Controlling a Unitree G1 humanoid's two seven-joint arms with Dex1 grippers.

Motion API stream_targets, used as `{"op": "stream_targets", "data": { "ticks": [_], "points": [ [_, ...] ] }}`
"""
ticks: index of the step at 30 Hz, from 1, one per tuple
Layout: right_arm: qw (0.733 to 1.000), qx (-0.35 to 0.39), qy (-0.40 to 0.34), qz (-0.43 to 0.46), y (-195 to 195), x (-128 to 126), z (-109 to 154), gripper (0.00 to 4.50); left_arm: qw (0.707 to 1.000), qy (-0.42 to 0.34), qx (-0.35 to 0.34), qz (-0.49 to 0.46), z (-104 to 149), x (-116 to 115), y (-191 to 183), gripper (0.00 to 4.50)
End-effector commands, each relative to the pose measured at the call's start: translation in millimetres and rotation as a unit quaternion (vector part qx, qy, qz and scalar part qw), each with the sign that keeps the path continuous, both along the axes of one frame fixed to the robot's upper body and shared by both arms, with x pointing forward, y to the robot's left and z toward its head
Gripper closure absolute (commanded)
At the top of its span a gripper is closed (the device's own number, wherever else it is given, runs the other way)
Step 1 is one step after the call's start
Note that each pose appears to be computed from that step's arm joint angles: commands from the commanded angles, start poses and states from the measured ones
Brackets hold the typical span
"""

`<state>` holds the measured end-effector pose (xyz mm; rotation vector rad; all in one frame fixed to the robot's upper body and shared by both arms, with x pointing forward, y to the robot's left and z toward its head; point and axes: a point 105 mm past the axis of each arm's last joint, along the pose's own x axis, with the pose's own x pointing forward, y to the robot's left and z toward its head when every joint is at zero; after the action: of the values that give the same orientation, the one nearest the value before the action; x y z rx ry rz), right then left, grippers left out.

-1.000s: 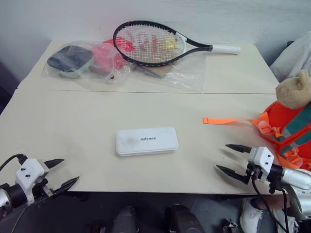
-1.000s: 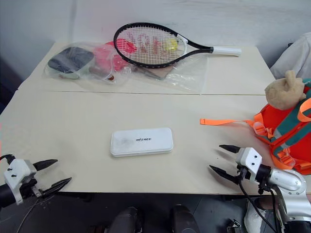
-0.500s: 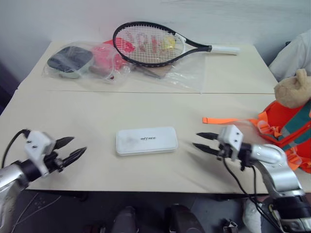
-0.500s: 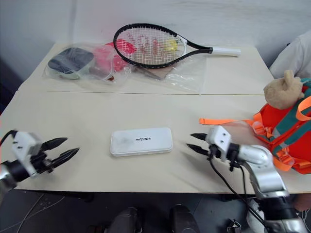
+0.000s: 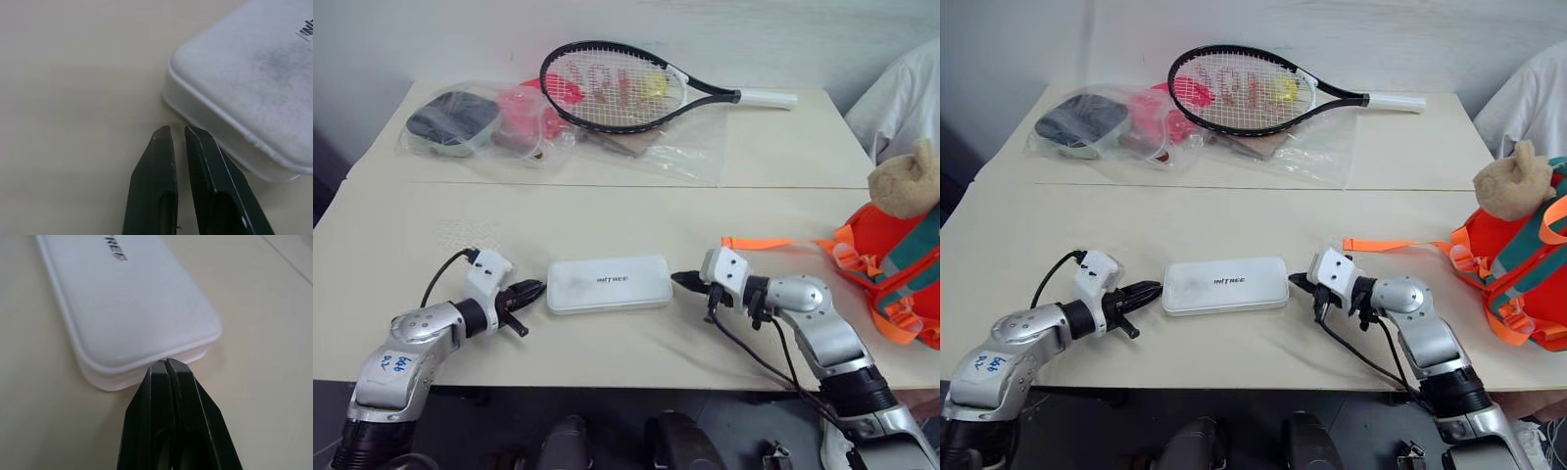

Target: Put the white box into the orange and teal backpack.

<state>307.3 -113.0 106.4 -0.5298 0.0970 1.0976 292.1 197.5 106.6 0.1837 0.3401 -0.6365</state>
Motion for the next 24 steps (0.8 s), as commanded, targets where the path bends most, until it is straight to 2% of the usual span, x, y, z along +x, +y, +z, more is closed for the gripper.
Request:
{"op": "stream_targets", "data": {
  "ticks": [1,8,13,17,19,21,23,24],
  "points": [
    [0.999,0.011,0.016,0.031,7.5,-15.4,5.2,4.50,0.999,-0.010,0.008,-0.032,5.0,-2.0,-13.2,4.02],
    [0.998,0.019,0.044,0.045,6.4,-30.2,8.0,4.50,0.998,0.002,0.011,-0.064,-1.0,-9.4,-19.3,4.02],
    [0.998,-0.020,0.051,0.008,-15.4,-27.5,-0.9,4.50,1.000,0.015,0.021,-0.012,-0.3,-7.2,11.3,4.02],
    [0.998,-0.032,0.046,-0.013,-29.2,-21.0,-0.8,4.50,0.987,0.121,-0.095,0.048,9.1,-7.9,43.6,3.16],
    [0.998,-0.032,0.044,-0.014,-29.9,-19.0,-0.3,4.50,0.960,0.221,-0.159,0.056,6.8,-12.6,52.7,2.55],
    [0.999,-0.032,0.042,-0.012,-28.9,-18.1,0.0,4.50,0.933,0.297,-0.194,0.058,8.5,-16.5,54.3,2.02],
    [0.999,-0.031,0.040,-0.009,-27.5,-17.8,0.2,4.50,0.912,0.346,-0.209,0.070,10.4,-13.5,55.3,1.37],
    [0.999,-0.030,0.039,-0.007,-26.3,-17.6,0.3,4.50,0.901,0.356,-0.239,0.064,16.2,-6.6,50.5,1.15]
  ]
}}
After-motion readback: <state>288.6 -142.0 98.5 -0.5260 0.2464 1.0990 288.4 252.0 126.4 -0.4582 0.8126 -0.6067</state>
